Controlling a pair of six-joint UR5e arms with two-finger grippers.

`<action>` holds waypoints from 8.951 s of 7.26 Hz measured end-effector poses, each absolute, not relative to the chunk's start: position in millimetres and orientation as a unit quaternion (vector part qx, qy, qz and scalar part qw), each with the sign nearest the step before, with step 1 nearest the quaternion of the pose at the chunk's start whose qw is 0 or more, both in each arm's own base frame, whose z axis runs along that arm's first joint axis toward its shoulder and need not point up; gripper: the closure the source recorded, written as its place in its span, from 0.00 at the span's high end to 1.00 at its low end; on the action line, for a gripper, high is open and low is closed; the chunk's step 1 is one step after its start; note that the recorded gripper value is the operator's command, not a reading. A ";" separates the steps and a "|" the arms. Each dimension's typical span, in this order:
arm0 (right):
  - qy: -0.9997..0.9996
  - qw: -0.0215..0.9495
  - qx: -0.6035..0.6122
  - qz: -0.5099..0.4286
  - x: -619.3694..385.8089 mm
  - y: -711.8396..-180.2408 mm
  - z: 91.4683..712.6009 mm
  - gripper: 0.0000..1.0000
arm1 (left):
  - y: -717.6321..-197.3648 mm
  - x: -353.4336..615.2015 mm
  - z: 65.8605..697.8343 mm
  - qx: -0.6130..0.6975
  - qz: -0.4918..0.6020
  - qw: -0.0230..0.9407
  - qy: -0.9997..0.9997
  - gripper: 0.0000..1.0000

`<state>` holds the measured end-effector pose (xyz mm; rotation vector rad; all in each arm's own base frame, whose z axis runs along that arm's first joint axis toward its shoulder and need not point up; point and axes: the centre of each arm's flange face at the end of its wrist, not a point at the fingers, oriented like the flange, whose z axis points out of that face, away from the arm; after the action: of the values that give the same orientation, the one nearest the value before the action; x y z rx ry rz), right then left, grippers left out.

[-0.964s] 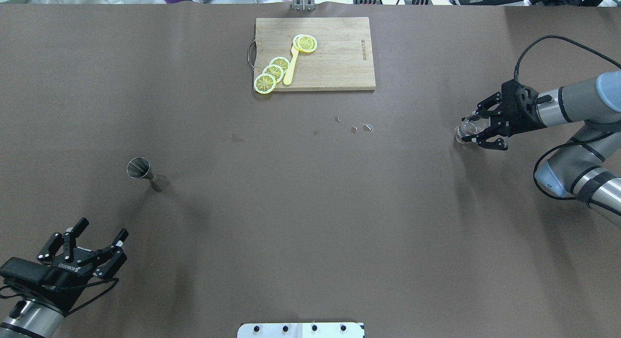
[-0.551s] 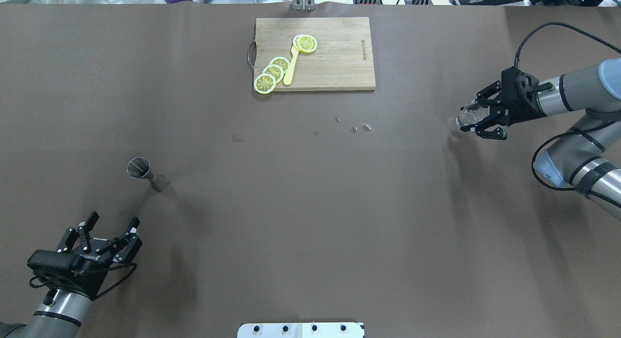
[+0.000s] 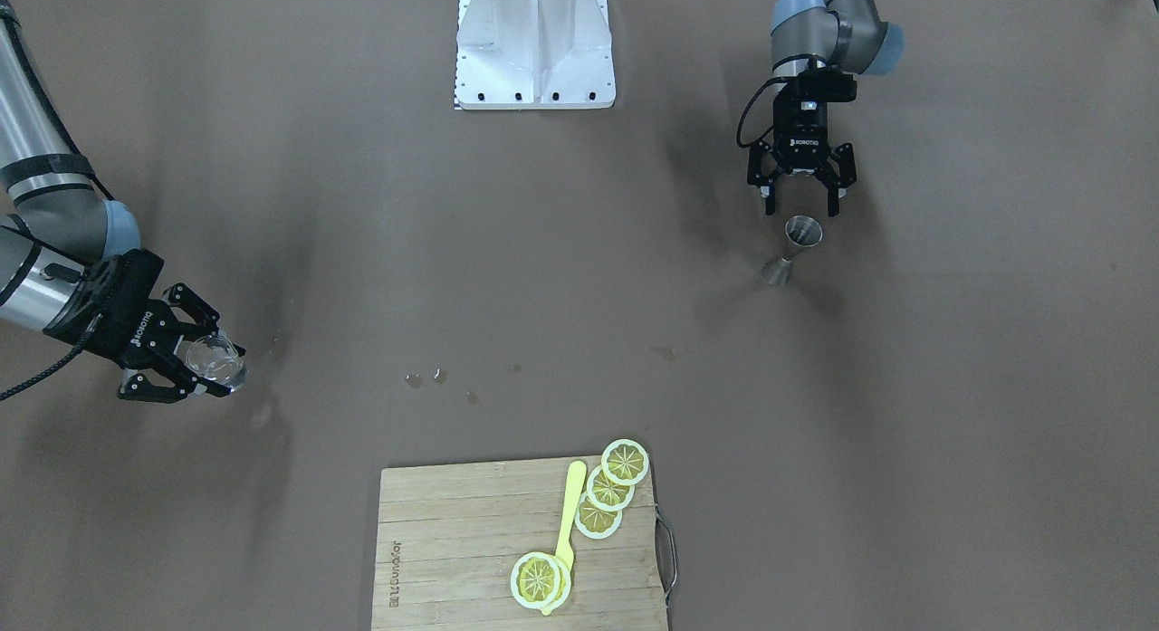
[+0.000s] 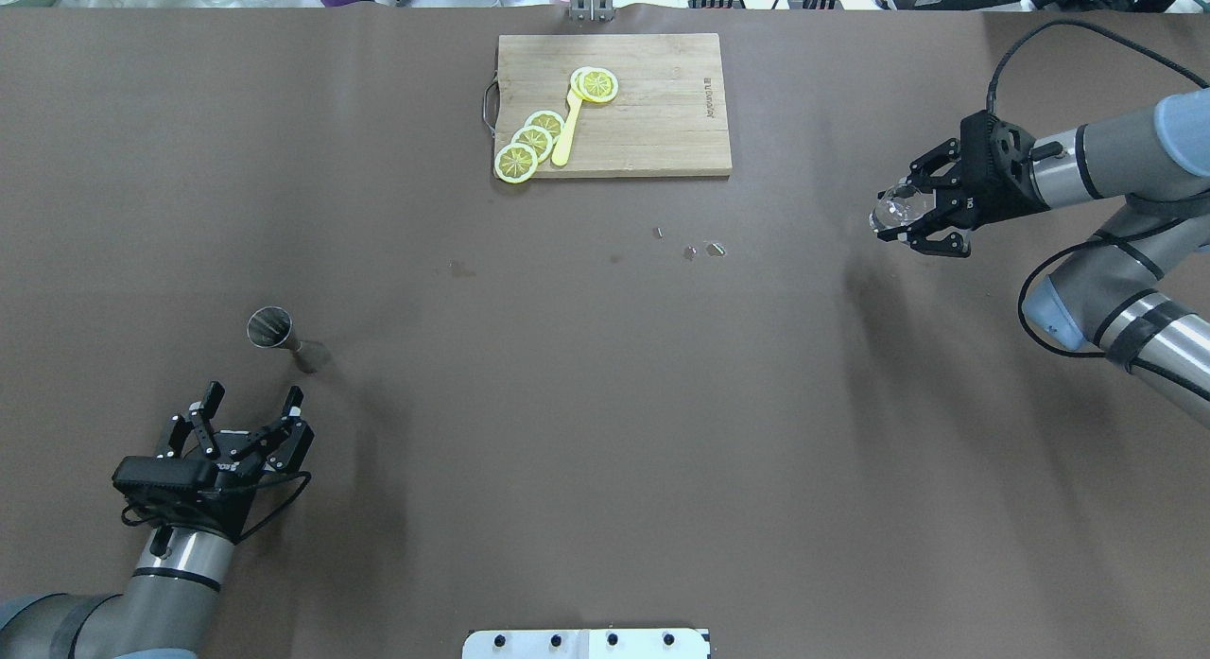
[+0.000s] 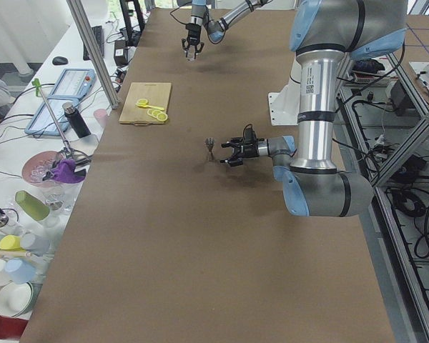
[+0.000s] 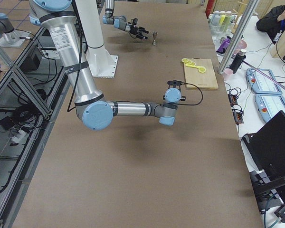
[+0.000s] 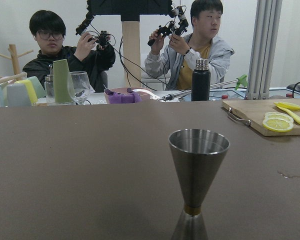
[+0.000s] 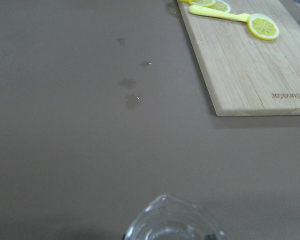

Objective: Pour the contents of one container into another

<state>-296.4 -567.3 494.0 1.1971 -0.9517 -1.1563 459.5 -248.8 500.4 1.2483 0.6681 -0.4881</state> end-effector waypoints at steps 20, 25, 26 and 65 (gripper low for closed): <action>-0.452 0.564 0.489 -0.488 -331.7 -542.8 320.3 0.00 | -315.3 512.3 324.7 0.598 -0.171 0.725 0.296 0.00; -0.448 0.555 0.487 -0.504 -328.7 -511.3 234.1 0.00 | -365.4 522.5 182.2 0.635 -0.083 0.705 0.304 0.00; -0.432 0.553 0.485 -0.522 -326.5 -503.0 220.2 0.00 | -376.0 523.0 165.4 0.639 -0.083 0.700 0.306 0.00; -0.235 0.620 0.289 -0.691 -453.1 -572.0 78.7 0.00 | -404.3 615.4 176.7 0.598 -0.104 0.728 0.318 0.00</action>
<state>-453.1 -572.0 78.7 0.6636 -0.5400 -1.5892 615.4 -404.3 176.7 1.3189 0.7014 -0.2282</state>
